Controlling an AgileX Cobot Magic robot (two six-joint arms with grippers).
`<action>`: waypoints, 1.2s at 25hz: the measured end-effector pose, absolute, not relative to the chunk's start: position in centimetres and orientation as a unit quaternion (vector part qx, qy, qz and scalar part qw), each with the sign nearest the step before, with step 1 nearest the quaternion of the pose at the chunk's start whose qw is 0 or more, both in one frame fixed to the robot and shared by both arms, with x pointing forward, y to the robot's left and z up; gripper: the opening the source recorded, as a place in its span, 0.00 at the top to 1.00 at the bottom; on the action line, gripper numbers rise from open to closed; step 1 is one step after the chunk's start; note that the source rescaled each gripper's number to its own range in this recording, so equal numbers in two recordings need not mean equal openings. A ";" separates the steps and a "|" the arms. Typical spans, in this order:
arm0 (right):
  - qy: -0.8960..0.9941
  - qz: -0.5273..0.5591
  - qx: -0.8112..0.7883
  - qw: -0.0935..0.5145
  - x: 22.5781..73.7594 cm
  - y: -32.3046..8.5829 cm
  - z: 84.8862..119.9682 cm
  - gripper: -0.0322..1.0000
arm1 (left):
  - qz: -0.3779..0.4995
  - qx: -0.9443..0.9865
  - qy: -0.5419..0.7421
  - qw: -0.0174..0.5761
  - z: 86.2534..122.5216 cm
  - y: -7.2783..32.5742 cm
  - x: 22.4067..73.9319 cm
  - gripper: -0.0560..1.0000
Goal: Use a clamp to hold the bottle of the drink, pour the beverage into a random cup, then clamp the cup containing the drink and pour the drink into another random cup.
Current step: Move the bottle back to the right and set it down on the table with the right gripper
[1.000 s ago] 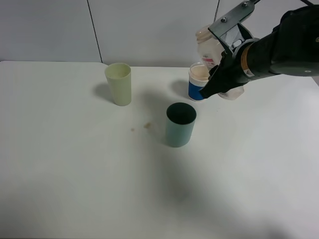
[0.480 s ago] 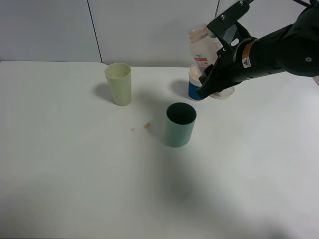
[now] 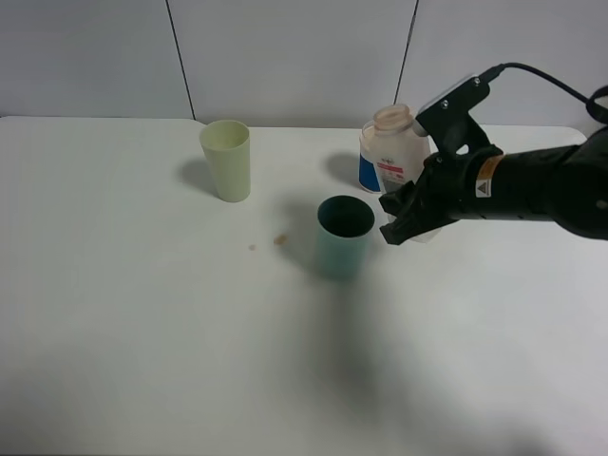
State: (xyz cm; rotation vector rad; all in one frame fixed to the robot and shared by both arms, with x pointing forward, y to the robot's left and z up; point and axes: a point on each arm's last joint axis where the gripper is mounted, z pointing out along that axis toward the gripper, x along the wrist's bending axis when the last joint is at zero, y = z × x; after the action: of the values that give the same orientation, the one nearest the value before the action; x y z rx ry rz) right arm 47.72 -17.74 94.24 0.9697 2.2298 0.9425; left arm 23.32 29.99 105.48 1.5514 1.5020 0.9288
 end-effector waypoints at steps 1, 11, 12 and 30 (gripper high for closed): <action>0.821 0.352 0.364 0.265 47.4 -18.0 93.9 0.95 | 0.365 0.609 0.590 0.385 105.5 30.0 23.3 0.10; 0.805 0.339 0.390 0.292 46.8 -20.9 92.6 0.95 | 0.365 0.609 0.590 0.385 105.5 30.0 23.3 0.10; 0.803 0.336 0.392 0.297 46.9 -21.3 92.5 0.95 | 0.365 0.609 0.590 0.385 105.5 30.0 23.3 0.10; 0.724 0.364 0.391 0.437 48.8 -23.3 94.7 0.95 | 0.365 0.609 0.590 0.385 105.5 30.0 23.3 0.10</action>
State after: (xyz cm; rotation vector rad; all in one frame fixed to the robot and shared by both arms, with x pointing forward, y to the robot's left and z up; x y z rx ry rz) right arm 48.80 -23.34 94.68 0.9722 1.8007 0.9054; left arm 23.32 29.99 105.48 1.5514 1.5020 0.9288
